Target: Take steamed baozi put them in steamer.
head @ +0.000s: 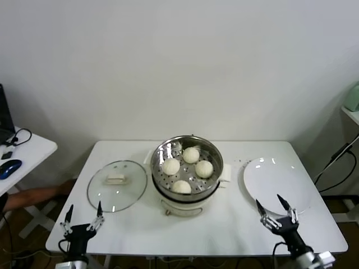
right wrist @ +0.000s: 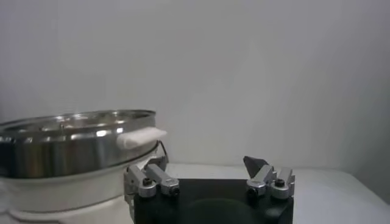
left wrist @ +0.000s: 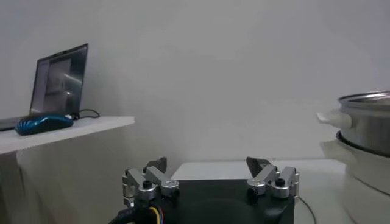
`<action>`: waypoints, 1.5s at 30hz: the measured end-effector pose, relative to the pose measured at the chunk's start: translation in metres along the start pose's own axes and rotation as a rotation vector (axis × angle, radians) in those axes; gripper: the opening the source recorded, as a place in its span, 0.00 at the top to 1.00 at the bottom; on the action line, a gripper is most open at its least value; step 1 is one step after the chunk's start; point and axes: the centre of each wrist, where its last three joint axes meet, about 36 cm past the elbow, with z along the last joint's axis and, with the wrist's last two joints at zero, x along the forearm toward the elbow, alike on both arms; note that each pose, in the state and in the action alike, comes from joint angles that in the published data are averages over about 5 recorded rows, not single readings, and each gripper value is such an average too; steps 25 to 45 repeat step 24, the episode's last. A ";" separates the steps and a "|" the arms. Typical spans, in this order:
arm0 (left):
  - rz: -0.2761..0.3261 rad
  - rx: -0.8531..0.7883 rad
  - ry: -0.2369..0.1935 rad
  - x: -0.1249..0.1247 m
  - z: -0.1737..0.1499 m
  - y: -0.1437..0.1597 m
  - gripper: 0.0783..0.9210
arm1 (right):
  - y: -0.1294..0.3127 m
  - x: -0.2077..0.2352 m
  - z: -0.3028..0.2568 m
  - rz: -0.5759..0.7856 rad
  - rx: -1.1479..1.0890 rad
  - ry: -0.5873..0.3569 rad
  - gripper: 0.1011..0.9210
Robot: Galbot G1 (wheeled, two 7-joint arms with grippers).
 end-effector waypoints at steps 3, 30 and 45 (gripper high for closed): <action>0.000 -0.001 0.001 0.001 0.000 0.000 0.12 | 0.013 0.013 0.015 0.018 -0.015 -0.009 0.12; 0.012 -0.015 0.011 0.006 0.003 -0.002 0.12 | 0.052 0.045 0.047 0.055 -0.038 -0.027 0.12; 0.012 -0.015 0.011 0.006 0.003 -0.002 0.12 | 0.052 0.045 0.047 0.055 -0.038 -0.027 0.12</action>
